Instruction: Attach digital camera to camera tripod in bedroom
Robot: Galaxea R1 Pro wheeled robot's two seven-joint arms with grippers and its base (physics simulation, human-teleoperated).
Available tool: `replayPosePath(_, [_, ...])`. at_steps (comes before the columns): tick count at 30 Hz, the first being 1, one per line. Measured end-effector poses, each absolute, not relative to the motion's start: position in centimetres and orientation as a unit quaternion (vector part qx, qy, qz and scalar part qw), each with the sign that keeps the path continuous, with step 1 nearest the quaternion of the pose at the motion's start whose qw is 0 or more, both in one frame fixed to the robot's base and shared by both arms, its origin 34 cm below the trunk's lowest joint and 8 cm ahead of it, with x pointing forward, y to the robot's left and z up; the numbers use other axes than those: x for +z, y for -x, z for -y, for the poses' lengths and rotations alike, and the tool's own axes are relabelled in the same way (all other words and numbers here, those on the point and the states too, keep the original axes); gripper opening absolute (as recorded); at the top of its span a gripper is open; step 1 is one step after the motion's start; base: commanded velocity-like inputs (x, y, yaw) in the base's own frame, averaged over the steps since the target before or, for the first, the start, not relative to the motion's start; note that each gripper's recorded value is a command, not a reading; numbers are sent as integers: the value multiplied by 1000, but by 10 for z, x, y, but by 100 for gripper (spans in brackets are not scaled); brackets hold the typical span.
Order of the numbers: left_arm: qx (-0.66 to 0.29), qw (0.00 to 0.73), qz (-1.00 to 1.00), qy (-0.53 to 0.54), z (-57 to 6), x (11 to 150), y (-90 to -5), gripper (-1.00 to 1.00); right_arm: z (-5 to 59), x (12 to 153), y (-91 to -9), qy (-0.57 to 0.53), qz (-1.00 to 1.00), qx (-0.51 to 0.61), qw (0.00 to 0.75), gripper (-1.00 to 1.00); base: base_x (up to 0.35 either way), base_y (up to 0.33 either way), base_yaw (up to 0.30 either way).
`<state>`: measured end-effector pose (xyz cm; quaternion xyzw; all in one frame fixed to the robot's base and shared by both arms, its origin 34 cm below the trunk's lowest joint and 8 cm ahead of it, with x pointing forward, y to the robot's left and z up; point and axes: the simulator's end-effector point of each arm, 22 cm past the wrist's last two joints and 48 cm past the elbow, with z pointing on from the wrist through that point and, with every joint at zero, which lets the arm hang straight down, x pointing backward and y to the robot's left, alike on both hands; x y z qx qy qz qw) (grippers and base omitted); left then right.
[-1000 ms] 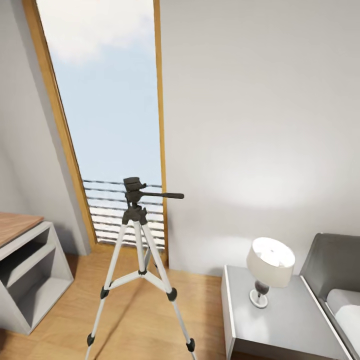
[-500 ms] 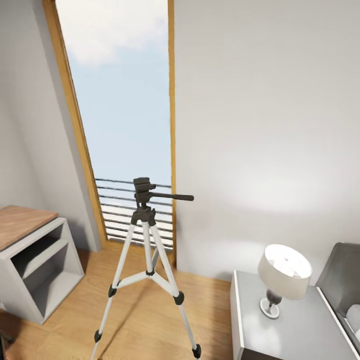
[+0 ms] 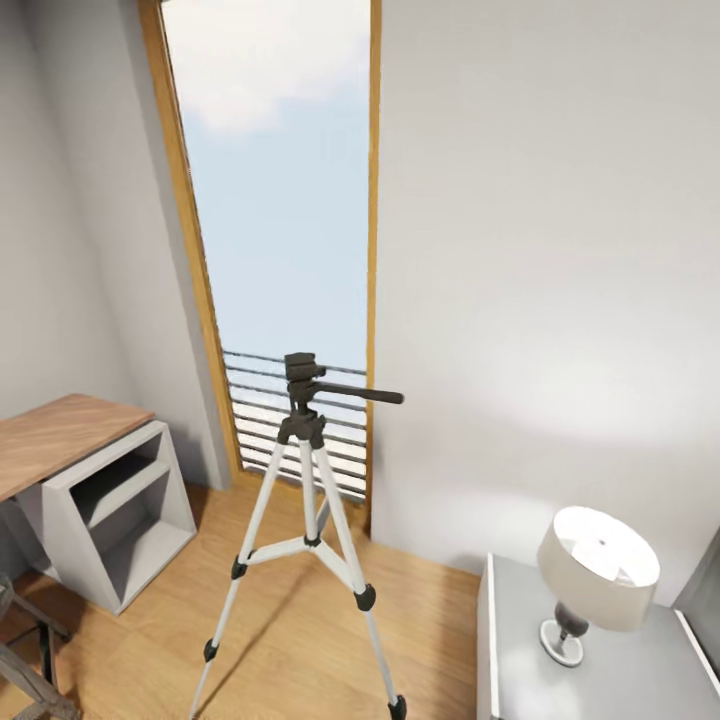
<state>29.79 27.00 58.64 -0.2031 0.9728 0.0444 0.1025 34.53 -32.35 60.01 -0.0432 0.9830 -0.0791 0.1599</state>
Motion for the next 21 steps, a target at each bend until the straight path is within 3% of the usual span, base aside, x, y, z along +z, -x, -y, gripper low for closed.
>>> replayPosePath(21, [44,102,-973,204,-270,586,-298,-100,325,600,-344,44,-984,-79,156,100,0,-28,12])
